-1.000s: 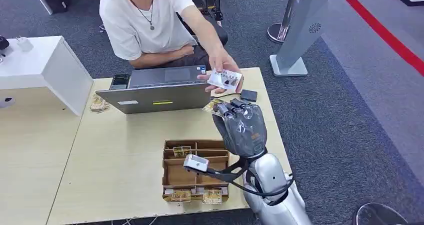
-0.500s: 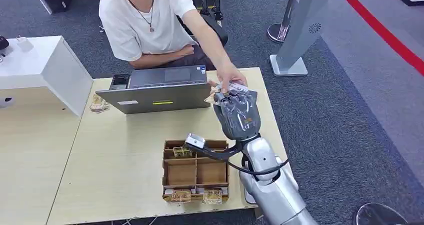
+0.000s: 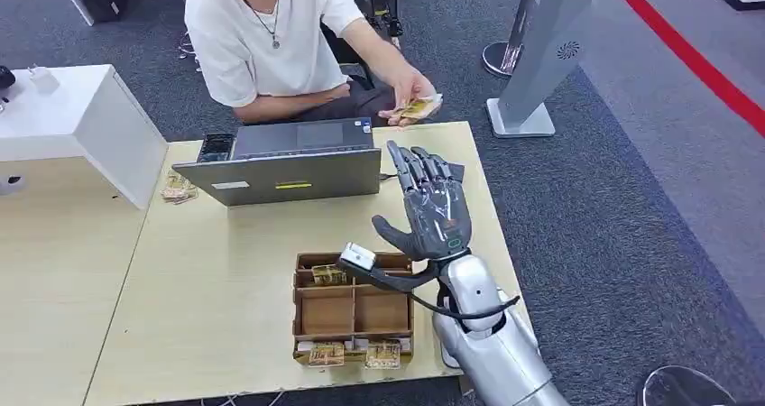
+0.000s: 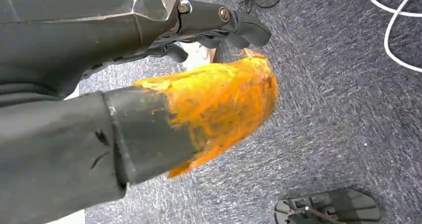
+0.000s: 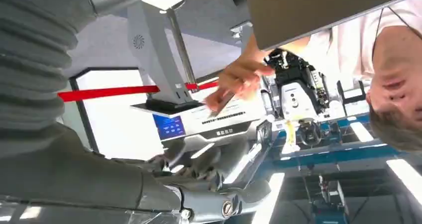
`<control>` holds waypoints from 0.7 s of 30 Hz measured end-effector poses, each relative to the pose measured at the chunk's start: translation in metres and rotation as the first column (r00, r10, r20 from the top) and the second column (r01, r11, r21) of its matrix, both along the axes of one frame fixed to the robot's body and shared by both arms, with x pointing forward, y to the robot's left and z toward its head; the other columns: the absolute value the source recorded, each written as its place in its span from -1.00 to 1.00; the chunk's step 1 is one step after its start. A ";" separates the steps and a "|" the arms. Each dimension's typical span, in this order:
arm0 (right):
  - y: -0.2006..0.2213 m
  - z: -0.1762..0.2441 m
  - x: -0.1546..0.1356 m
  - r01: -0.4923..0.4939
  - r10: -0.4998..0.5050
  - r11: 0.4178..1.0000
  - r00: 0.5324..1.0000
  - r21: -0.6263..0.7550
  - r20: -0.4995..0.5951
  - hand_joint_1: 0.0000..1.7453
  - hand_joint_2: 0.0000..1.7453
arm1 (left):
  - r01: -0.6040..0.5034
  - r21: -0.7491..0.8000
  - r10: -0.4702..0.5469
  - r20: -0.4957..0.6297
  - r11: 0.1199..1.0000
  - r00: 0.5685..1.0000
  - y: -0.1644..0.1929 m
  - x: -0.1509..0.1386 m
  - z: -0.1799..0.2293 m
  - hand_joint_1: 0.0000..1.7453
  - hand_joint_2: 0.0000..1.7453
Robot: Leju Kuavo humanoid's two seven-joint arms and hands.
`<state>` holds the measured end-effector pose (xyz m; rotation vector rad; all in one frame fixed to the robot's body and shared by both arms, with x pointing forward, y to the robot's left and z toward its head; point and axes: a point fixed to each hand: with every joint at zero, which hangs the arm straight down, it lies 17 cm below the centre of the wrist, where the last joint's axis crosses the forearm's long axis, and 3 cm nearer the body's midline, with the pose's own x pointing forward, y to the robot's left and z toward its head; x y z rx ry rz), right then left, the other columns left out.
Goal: Pass the card to the sensor for recognition and then transmit it.
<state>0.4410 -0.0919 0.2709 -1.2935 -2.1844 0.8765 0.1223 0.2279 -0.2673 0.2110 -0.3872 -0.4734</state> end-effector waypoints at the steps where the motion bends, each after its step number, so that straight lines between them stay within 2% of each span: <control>1: -0.001 0.000 -0.004 -0.001 0.001 1.000 1.000 0.004 0.003 -1.00 -1.00 | -0.001 0.000 0.001 0.000 1.000 1.000 0.000 0.000 0.000 -1.00 -1.00; 7: -0.008 0.005 -0.027 -0.037 0.036 0.998 0.999 0.050 0.023 -1.00 -1.00 | -0.018 0.002 0.018 -0.004 1.000 1.000 0.001 -0.004 -0.001 -1.00 -1.00; 14: -0.018 0.025 -0.076 -0.208 0.187 0.955 0.976 0.213 0.115 -1.00 -1.00 | -0.041 0.009 0.041 -0.005 0.999 0.999 0.004 -0.008 -0.001 -1.00 -1.00; 16: -0.031 0.026 -0.085 -0.224 0.197 0.920 0.974 0.321 0.114 -1.00 -1.00 | -0.052 0.009 0.052 -0.006 0.999 0.999 0.005 -0.009 -0.002 -1.00 -1.00; 19: -0.055 0.022 -0.093 -0.231 0.213 0.821 0.972 0.522 0.094 -1.00 -1.00 | -0.066 0.008 0.067 -0.004 0.998 0.998 0.006 -0.010 -0.002 -1.00 -1.00; 21: -0.061 0.022 -0.102 -0.252 0.249 0.758 0.964 0.601 0.090 -1.00 -1.00 | -0.082 0.009 0.082 -0.004 0.997 0.997 0.007 -0.010 -0.002 -1.00 -1.00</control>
